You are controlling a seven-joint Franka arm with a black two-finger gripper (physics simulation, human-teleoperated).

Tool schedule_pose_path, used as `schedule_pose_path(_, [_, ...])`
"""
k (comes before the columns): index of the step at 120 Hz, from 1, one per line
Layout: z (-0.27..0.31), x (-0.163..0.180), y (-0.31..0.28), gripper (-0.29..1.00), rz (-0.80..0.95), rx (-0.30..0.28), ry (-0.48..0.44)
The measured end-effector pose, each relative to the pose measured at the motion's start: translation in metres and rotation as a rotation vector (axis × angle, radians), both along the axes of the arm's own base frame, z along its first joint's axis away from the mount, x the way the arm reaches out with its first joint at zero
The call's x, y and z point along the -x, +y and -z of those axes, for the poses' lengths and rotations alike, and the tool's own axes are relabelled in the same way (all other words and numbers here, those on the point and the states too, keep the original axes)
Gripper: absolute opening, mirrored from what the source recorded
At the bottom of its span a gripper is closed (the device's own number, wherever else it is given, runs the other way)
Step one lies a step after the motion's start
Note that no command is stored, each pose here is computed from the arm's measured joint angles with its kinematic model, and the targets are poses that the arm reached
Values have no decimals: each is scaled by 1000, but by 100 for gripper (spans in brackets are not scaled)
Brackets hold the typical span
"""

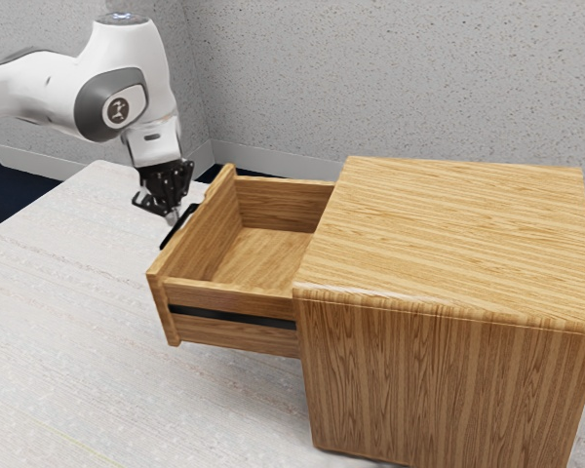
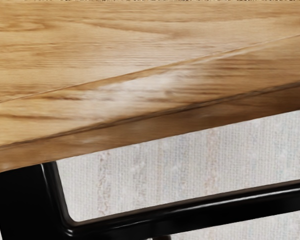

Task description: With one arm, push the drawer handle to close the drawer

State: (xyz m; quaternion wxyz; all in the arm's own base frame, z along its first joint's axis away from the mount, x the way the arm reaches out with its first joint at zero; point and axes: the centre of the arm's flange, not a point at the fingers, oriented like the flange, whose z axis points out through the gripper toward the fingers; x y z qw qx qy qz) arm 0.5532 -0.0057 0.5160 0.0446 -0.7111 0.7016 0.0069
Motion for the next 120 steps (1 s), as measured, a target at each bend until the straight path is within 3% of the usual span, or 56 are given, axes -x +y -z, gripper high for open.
schedule_pose_path(120, [2, -18, -43, -8, -53, 76, -5])
